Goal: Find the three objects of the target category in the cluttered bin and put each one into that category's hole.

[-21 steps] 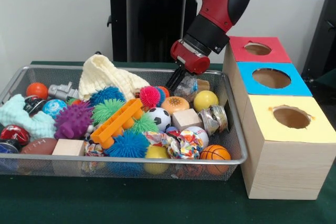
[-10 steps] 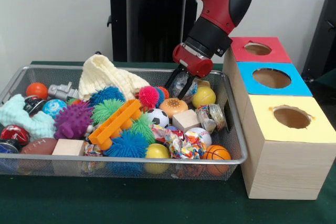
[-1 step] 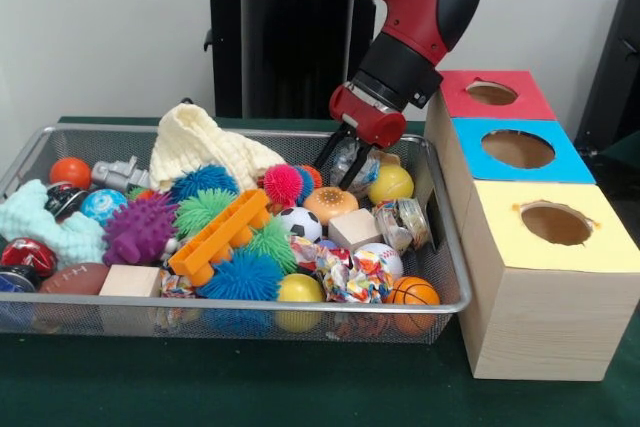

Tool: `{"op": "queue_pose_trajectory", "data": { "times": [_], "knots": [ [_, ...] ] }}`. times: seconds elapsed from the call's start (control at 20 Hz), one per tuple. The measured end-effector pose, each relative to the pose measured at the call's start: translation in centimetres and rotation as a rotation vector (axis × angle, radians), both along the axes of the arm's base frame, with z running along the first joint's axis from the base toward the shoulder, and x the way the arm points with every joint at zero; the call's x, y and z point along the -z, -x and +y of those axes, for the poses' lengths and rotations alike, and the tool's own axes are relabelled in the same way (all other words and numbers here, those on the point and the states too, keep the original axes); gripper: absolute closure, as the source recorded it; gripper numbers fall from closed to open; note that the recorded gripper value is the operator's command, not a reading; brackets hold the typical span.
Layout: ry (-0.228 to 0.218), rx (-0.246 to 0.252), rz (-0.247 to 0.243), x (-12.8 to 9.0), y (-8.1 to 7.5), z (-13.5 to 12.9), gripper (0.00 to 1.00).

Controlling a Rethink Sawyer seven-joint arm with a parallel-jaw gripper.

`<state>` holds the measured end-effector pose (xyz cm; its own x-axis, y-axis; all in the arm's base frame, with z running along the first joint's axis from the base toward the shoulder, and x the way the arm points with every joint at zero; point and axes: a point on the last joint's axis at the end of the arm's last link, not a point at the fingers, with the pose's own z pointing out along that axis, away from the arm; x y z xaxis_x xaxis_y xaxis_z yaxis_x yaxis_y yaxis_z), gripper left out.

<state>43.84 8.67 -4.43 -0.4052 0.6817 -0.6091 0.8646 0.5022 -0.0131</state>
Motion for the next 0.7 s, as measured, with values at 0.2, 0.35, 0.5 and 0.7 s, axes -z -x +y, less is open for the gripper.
{"op": "queue_pose_trajectory", "data": {
  "times": [0.2, 0.35, 0.5, 0.7],
  "knots": [
    [-0.007, -0.002, -0.001, 0.04, -0.04, 0.04, 0.00],
    [-0.014, -0.002, -0.002, 0.11, -0.11, 0.07, 0.00],
    [-0.032, 0.001, -0.002, 0.25, -0.24, 0.16, 0.00],
    [-0.065, -0.014, 0.004, 0.50, -0.41, 0.33, 0.00]
  ]
}}
